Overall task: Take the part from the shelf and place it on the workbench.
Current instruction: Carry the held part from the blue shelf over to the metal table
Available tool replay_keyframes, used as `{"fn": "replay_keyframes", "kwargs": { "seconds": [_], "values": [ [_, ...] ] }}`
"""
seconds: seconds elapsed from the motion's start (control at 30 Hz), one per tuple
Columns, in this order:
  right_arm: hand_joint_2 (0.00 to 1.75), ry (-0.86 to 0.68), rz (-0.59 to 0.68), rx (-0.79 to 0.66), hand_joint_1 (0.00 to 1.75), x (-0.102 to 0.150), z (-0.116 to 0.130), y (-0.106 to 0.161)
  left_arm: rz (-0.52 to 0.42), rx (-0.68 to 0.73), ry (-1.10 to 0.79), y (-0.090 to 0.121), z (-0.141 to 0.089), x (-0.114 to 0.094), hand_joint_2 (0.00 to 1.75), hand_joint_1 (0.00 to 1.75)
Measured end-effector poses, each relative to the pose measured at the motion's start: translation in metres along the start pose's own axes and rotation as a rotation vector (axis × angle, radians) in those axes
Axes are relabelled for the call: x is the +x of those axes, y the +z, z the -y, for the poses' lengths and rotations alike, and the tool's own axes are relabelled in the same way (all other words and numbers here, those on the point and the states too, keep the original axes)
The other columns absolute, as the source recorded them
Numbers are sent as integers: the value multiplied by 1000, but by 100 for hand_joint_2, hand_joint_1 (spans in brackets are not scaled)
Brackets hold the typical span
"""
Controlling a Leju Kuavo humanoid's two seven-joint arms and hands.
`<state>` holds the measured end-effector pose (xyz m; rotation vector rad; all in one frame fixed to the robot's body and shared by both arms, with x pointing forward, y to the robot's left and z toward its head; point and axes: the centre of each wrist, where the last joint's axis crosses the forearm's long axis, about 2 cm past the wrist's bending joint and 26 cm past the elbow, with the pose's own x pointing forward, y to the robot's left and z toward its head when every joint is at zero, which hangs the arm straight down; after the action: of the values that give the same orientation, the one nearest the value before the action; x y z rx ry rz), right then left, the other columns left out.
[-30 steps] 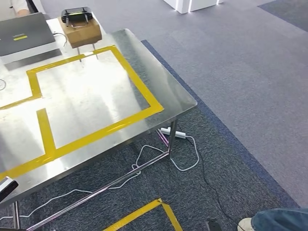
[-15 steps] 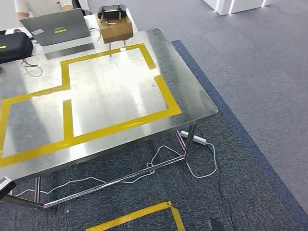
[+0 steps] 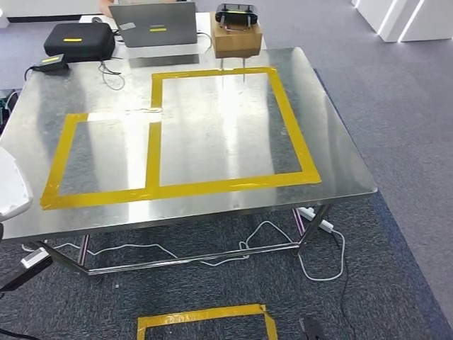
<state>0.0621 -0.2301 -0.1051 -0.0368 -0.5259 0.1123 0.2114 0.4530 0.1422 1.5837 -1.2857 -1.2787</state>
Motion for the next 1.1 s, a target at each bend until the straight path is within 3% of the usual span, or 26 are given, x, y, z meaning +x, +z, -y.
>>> {"fn": "replay_keyframes", "kwargs": {
  "seconds": [0.27,0.5,0.77,1.1],
  "values": [
    [0,6,-5,1,0,11,-6,-3,117,6,13,-19,0,16,175,145],
    [0,8,-3,9,0,12,-10,-2,151,4,9,-23,1,17,175,145],
    [0,16,10,16,0,18,-10,-4,316,26,103,-29,2,39,175,145],
    [0,-2,17,49,0,19,-11,-5,415,53,205,-32,2,54,175,145]
  ]
}}
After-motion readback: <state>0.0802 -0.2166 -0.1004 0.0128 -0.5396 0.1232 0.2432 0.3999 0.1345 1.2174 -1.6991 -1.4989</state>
